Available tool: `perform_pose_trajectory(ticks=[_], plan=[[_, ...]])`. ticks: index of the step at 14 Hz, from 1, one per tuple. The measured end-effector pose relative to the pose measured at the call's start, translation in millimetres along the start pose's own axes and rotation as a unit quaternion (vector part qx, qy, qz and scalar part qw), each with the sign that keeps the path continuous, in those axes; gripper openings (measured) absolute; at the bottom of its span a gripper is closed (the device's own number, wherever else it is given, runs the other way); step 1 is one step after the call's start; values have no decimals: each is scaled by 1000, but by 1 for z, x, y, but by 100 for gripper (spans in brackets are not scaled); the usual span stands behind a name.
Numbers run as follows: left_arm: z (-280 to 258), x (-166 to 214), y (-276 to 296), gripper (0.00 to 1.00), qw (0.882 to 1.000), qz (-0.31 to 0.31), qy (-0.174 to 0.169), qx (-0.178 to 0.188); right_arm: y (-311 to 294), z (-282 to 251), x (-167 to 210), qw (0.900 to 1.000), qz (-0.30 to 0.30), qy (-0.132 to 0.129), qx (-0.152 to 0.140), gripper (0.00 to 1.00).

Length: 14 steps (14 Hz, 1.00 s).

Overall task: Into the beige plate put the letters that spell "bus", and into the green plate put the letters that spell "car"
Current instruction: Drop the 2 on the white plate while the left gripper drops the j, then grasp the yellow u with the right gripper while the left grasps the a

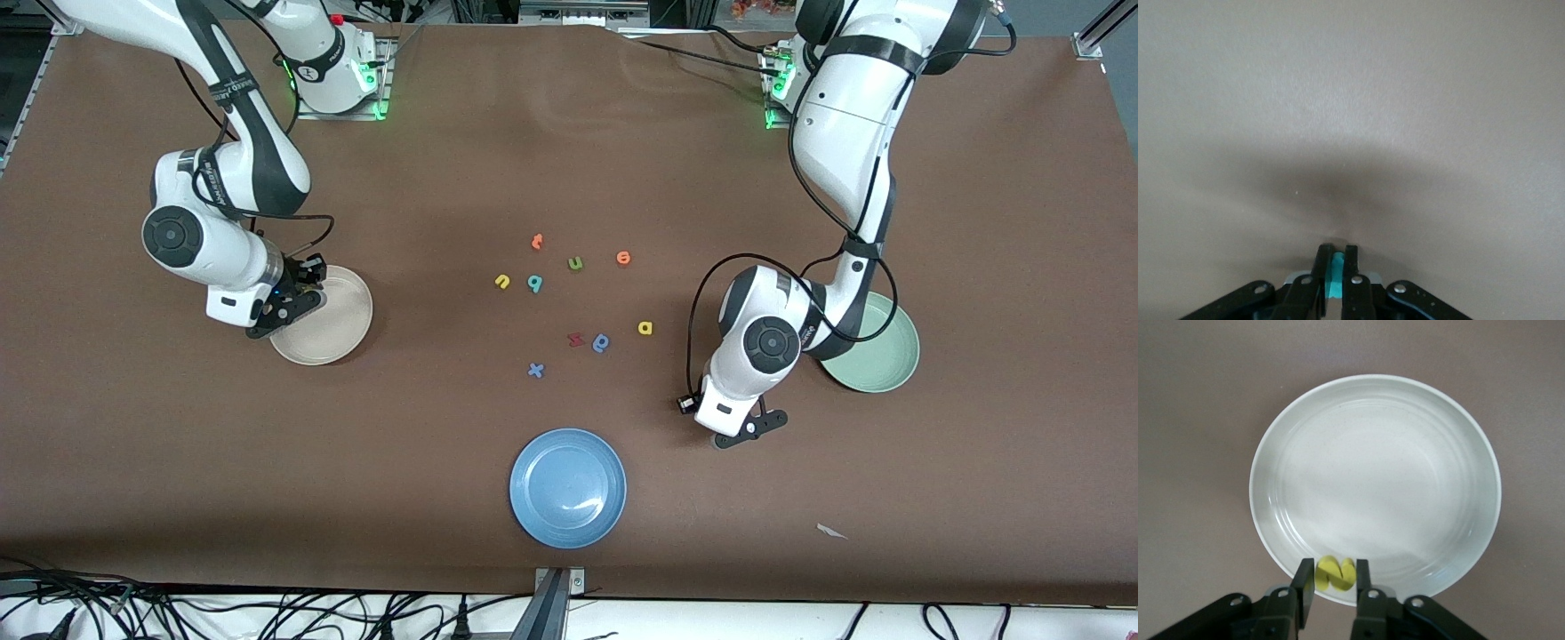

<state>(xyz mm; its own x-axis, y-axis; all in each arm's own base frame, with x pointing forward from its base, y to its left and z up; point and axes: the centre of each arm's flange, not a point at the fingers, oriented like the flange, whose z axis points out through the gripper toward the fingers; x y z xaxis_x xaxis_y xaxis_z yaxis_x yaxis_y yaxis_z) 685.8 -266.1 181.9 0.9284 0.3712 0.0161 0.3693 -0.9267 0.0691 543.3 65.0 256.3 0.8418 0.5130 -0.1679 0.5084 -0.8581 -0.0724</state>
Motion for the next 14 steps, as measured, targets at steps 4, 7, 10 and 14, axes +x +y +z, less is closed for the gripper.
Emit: perform_pose_trajectory(ticks=[4, 7, 10, 14], plan=[[-58, 23, -21, 11, 998, 45, -30, 19, 0, 2, 1, 1000, 0, 1, 0, 47], [-110, 38, -74, 11, 987, 110, -107, 47, -1, 1, 2, 1000, 24, 2, 0, 49], [-147, 61, -154, 11, 969, 164, -178, 46, -30, -1, 14, 998, 64, 6, 2, 52], [-128, 73, -256, 11, 953, 193, -233, 29, -105, -6, 38, 993, 120, 14, 2, 53]])
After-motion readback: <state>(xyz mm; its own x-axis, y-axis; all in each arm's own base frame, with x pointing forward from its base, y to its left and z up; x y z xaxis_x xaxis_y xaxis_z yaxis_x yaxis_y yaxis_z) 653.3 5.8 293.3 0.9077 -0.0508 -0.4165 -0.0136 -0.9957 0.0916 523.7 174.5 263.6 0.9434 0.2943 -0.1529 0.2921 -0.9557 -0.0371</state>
